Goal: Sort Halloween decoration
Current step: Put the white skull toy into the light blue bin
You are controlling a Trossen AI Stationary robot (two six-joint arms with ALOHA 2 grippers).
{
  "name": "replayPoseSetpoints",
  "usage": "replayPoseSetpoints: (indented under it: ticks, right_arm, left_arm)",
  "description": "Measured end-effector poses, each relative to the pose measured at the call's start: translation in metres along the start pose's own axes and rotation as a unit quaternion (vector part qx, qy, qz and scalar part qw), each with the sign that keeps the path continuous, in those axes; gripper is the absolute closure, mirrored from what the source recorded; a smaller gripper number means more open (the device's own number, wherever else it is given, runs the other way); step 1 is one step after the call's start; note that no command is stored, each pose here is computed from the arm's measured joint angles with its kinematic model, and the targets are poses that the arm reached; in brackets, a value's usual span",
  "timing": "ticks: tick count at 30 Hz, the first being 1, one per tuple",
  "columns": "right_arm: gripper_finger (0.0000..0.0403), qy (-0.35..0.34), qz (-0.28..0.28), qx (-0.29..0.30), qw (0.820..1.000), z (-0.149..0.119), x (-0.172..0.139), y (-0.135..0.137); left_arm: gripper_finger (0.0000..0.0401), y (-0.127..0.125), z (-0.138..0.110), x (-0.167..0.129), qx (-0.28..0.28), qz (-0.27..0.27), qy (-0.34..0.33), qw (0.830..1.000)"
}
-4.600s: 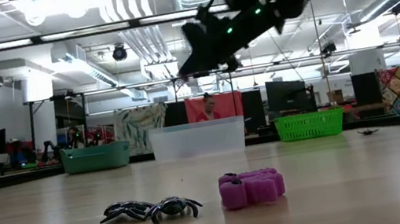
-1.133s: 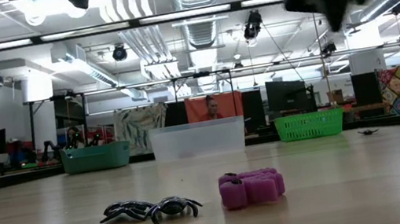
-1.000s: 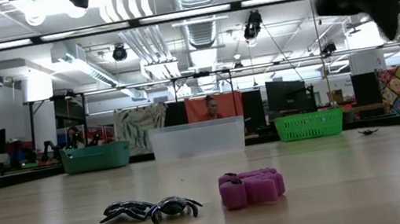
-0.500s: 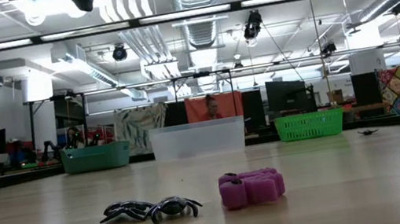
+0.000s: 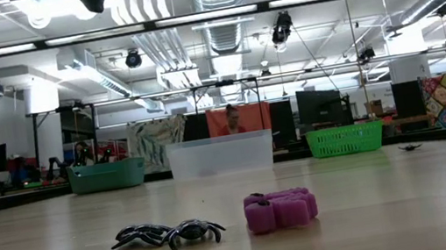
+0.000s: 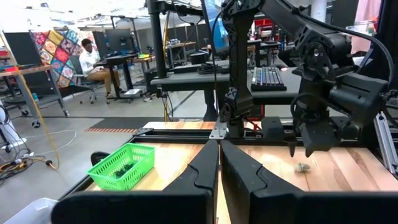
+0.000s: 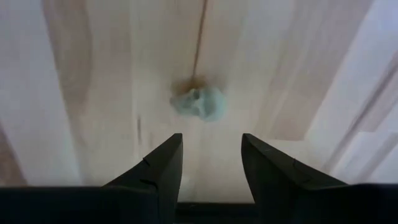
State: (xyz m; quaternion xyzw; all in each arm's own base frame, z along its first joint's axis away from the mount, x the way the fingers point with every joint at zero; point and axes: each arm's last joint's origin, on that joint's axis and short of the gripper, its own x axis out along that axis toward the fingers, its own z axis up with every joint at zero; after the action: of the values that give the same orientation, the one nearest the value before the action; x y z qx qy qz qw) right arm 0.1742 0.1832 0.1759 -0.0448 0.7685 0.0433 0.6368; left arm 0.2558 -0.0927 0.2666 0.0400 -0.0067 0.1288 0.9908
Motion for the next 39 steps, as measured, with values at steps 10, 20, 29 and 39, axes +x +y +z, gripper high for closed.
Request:
replayPoseSetpoints:
  ticks: [10,20,29,39]
  right_arm:
    - [0.0241,-0.008,-0.013,-0.014,1.0,0.0,0.002,-0.001]
    - [0.0241,-0.017,-0.006,-0.018,1.0,0.001,0.009,-0.002]
    - [0.0241,-0.015,-0.007,-0.029,0.999,0.0,0.015,-0.004]
    - [0.0241,-0.04,-0.001,-0.044,0.998,0.003,0.016,-0.002]
  left_arm:
    - [0.0401,0.0,0.0,0.0,-0.001,0.0,-0.001,1.0]
    - [0.0401,0.0,0.0,0.0,-0.001,0.0,-0.001,1.0]
    - [0.0401,0.0,0.0,0.0,-0.001,0.0,-0.001,1.0]
    - [0.0401,0.0,0.0,0.0,-0.001,0.0,-0.001,1.0]
